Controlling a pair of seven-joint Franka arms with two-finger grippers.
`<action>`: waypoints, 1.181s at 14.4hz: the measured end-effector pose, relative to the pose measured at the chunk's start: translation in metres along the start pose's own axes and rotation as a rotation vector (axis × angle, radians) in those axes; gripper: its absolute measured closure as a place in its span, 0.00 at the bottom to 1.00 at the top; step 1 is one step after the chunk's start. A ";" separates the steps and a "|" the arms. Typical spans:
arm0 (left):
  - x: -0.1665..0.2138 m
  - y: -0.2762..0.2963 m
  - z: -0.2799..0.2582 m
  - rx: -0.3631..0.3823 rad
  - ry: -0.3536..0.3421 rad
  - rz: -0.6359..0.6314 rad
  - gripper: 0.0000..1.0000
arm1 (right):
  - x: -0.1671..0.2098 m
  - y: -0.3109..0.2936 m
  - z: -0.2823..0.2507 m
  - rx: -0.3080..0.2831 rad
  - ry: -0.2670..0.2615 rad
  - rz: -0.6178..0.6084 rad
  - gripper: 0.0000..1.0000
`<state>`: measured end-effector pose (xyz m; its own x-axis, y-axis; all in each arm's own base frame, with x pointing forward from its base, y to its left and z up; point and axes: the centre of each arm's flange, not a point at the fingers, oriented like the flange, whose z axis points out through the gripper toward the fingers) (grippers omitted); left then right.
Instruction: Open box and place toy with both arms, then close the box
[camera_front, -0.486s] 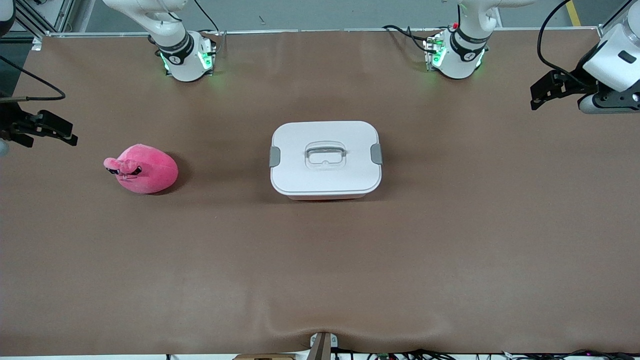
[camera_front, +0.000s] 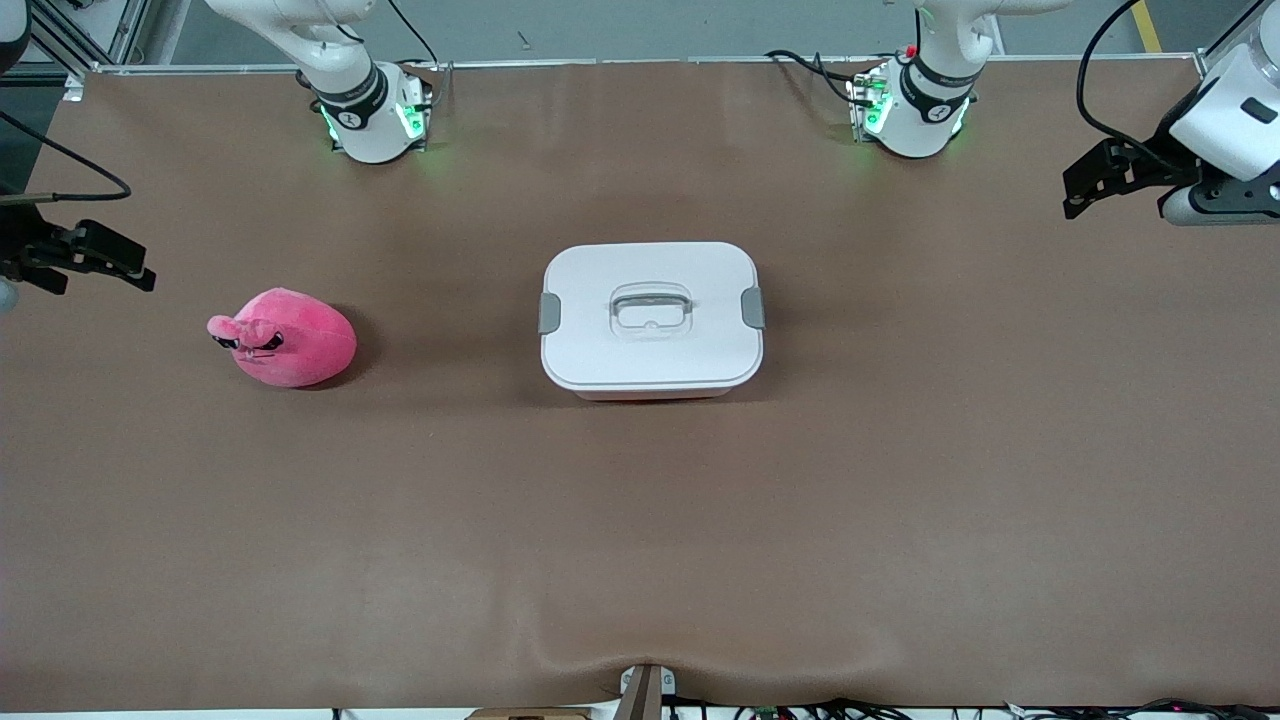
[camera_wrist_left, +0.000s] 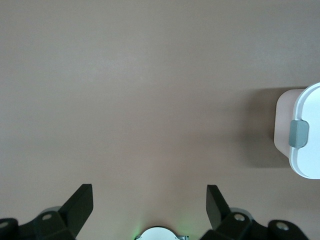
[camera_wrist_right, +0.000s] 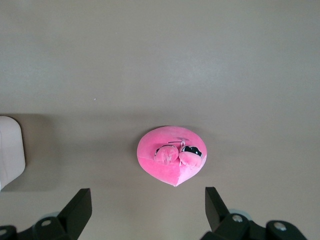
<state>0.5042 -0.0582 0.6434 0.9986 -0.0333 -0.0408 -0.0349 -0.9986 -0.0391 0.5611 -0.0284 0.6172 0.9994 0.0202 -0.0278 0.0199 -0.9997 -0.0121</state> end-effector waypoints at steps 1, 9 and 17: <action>0.003 0.000 -0.002 -0.001 0.004 0.001 0.00 | 0.000 0.000 0.000 0.000 0.000 0.000 0.00; 0.020 0.025 0.017 -0.005 -0.045 -0.023 0.00 | 0.000 0.000 0.001 0.000 0.000 -0.002 0.00; 0.013 0.137 0.049 0.014 -0.043 -0.231 0.00 | 0.022 -0.015 0.065 -0.001 0.068 -0.029 0.00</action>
<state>0.5108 -0.1933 0.5891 0.9774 0.1985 -0.0721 0.1939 -0.9788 -0.0663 0.5808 -0.0122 0.5518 0.9980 0.0487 0.0409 0.0492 -0.9987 -0.0106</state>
